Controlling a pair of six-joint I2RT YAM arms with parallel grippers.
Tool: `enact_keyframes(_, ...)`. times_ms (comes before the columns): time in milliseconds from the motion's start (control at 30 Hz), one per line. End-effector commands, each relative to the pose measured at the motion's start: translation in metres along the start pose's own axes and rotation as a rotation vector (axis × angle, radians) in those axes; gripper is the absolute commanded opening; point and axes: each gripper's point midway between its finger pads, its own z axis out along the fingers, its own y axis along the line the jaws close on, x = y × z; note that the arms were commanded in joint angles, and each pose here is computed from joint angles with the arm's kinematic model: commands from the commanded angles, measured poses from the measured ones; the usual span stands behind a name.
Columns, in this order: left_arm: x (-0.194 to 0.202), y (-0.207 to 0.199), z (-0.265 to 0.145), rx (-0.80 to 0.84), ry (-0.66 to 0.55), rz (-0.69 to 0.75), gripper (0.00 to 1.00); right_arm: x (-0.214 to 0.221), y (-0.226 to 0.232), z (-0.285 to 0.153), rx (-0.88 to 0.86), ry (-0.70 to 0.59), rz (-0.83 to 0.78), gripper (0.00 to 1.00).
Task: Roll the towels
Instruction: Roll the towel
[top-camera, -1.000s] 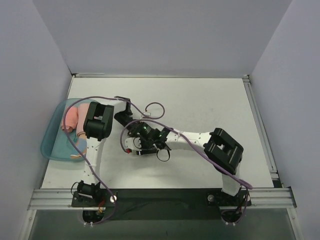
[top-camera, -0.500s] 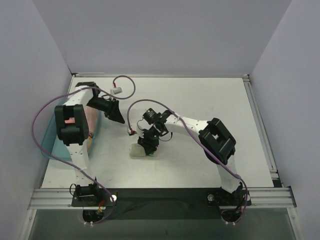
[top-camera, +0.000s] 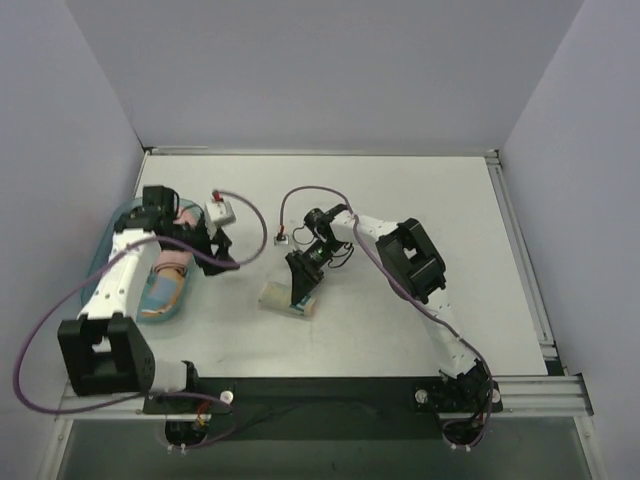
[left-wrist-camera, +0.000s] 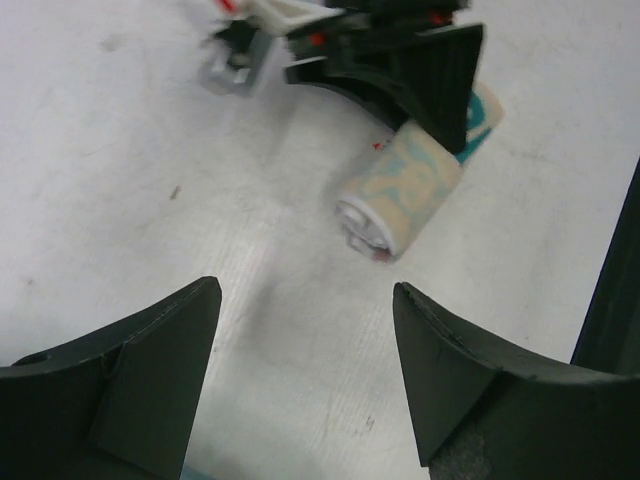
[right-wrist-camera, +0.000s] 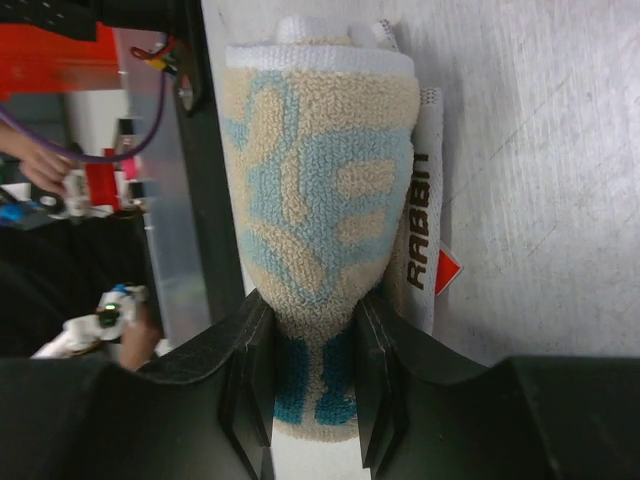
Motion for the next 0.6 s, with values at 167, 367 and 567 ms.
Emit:
enact_keyframes(167, 0.027, -0.071, 0.059, 0.021, 0.093, 0.604, 0.86, 0.028, -0.013, 0.015, -0.100, 0.063, 0.293, 0.00)
enact_keyframes(367, 0.052, -0.099, 0.102, 0.091, 0.136, 0.789, 0.88, 0.030, -0.020, 0.017, -0.134, 0.052, 0.340, 0.00)
enact_keyframes(567, 0.057, -0.099, 0.138, 0.086, 0.157, 0.843, 0.83, 0.029, -0.021, 0.017, -0.130, 0.053, 0.337, 0.00)
